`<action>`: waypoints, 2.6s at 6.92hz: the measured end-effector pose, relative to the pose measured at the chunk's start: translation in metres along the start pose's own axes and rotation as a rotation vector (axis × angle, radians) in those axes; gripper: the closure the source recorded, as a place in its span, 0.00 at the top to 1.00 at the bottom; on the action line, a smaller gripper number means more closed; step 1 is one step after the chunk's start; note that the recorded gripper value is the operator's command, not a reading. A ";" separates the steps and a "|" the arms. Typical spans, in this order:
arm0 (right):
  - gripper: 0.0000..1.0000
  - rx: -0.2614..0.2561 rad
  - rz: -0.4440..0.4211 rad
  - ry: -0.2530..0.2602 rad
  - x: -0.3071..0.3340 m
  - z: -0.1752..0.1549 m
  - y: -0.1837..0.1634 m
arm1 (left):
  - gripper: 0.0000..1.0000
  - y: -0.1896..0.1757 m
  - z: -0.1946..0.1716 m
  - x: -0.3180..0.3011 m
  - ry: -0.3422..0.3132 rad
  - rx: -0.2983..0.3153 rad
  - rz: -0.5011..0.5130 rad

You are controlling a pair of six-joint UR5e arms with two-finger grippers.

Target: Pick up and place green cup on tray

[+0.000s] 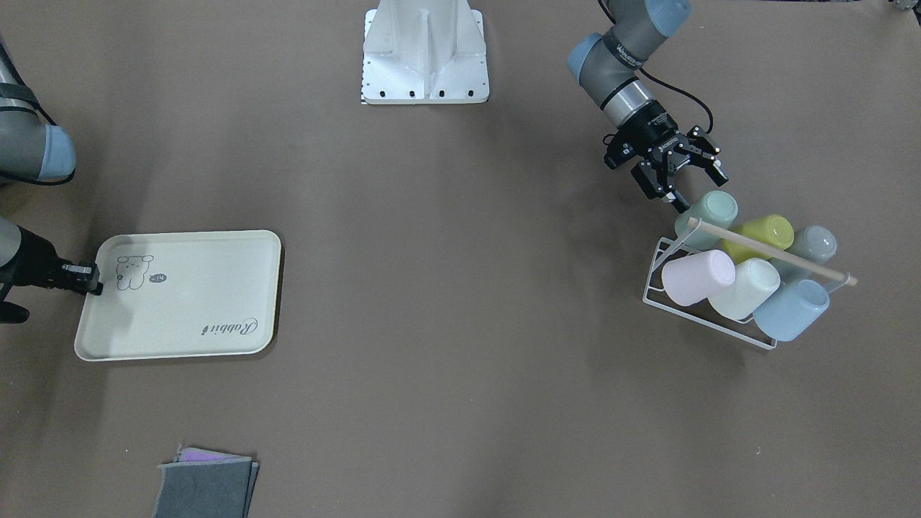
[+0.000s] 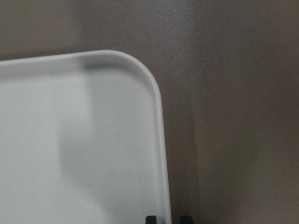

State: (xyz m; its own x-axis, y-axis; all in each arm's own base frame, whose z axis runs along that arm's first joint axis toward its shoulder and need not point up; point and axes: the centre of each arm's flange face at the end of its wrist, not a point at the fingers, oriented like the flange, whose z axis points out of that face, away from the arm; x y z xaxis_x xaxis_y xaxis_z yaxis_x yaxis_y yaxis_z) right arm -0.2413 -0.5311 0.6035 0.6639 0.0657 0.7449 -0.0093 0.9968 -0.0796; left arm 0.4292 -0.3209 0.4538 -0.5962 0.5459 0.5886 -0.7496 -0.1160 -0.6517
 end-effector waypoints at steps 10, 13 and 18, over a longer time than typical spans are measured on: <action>0.00 0.085 -0.115 -0.257 -0.093 -0.133 -0.052 | 0.94 -0.010 0.025 -0.002 -0.021 -0.077 -0.082; 0.00 0.033 -0.166 -0.287 -0.194 -0.105 -0.036 | 0.93 -0.016 0.026 -0.006 -0.020 -0.080 -0.080; 0.00 0.067 -0.047 -0.270 -0.332 -0.040 0.018 | 0.93 -0.020 0.029 -0.006 -0.019 -0.091 -0.063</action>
State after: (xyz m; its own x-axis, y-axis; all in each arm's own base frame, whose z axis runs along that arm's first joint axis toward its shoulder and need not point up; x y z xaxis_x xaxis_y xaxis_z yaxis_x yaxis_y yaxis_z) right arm -0.4321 -0.5364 0.3280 0.4414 0.0198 0.8971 -0.0388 0.9992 -0.0030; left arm 0.4394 -0.3463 0.4771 -0.5546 0.5337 0.6384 -0.7573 -0.0058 -0.6531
